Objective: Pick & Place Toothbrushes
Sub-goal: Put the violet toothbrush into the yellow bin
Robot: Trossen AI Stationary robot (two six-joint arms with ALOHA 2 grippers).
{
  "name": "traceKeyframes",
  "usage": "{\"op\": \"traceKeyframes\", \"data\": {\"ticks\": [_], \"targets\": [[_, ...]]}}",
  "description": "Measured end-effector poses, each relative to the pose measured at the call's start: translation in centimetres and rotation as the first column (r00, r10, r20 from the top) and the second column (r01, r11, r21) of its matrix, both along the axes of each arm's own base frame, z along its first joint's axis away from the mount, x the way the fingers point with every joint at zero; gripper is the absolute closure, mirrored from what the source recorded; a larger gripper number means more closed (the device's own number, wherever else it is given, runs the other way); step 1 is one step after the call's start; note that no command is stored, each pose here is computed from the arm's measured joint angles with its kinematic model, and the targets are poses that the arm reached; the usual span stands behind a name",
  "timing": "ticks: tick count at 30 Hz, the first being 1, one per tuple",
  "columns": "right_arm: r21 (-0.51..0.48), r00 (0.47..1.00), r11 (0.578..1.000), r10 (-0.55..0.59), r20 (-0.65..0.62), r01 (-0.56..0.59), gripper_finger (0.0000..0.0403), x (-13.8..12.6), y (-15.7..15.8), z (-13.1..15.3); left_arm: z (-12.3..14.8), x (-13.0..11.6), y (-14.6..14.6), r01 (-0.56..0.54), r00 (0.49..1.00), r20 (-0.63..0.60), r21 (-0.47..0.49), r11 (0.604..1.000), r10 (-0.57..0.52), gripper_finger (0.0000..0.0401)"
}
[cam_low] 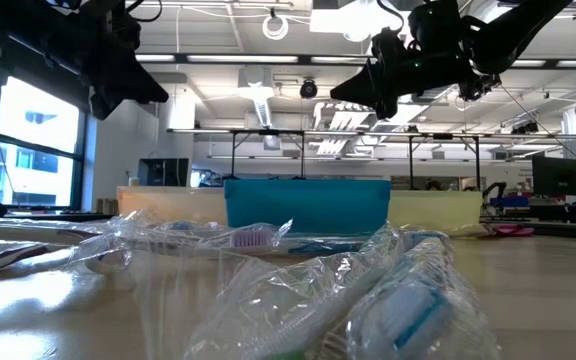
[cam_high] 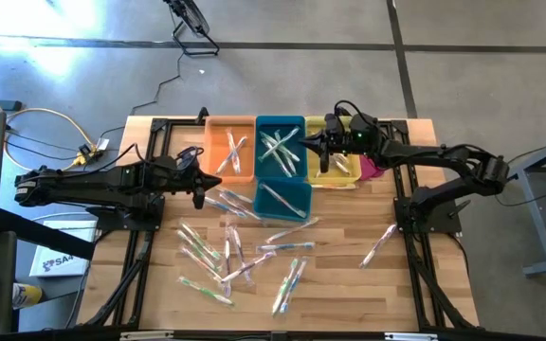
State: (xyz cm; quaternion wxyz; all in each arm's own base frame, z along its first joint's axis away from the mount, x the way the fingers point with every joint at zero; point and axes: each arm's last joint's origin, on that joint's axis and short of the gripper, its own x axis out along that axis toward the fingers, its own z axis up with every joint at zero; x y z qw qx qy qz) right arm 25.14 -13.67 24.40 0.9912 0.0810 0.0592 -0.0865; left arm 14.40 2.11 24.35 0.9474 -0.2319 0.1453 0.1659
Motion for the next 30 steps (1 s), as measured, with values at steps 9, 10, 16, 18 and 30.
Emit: {"op": "traceKeyframes", "data": {"ticks": [9, 10, 16, 18, 30], "targets": [[0.011, 1.000, 1.000, 0.001, -0.020, 0.000, 0.0399, 0.0, 0.0, -0.2, -0.1, 0.2, 0.0, 0.000, 1.000, -0.007, -0.001, 1.000, 0.000, 0.0401], [0.013, 1.000, 1.000, 0.000, -0.022, 0.000, 0.0399, 0.0, 0.0, -0.2, -0.2, 0.2, 0.0, 0.000, 1.000, -0.012, -0.002, 1.000, 0.000, 0.0401], [-0.028, 1.000, 1.000, 0.005, -0.029, -0.006, 0.0399, 0.0, 0.0, -0.2, -0.8, 1.5, -1.1, 0.049, 0.998, -0.051, 0.009, 0.999, -0.048, 0.0401], [-0.031, 1.000, 0.999, 0.006, -0.030, -0.007, 0.0399, 0.0, 0.0, -0.2, -0.9, 2.0, -1.8, 0.055, 0.998, -0.041, 0.028, 0.998, -0.054, 0.0401], [-0.031, 1.000, 0.999, 0.006, -0.030, -0.007, 0.0399, 0.0, 0.0, -0.2, -0.8, 2.5, -5.4, 0.057, 0.998, 0.011, 0.073, 0.996, -0.058, 0.0401]]}}
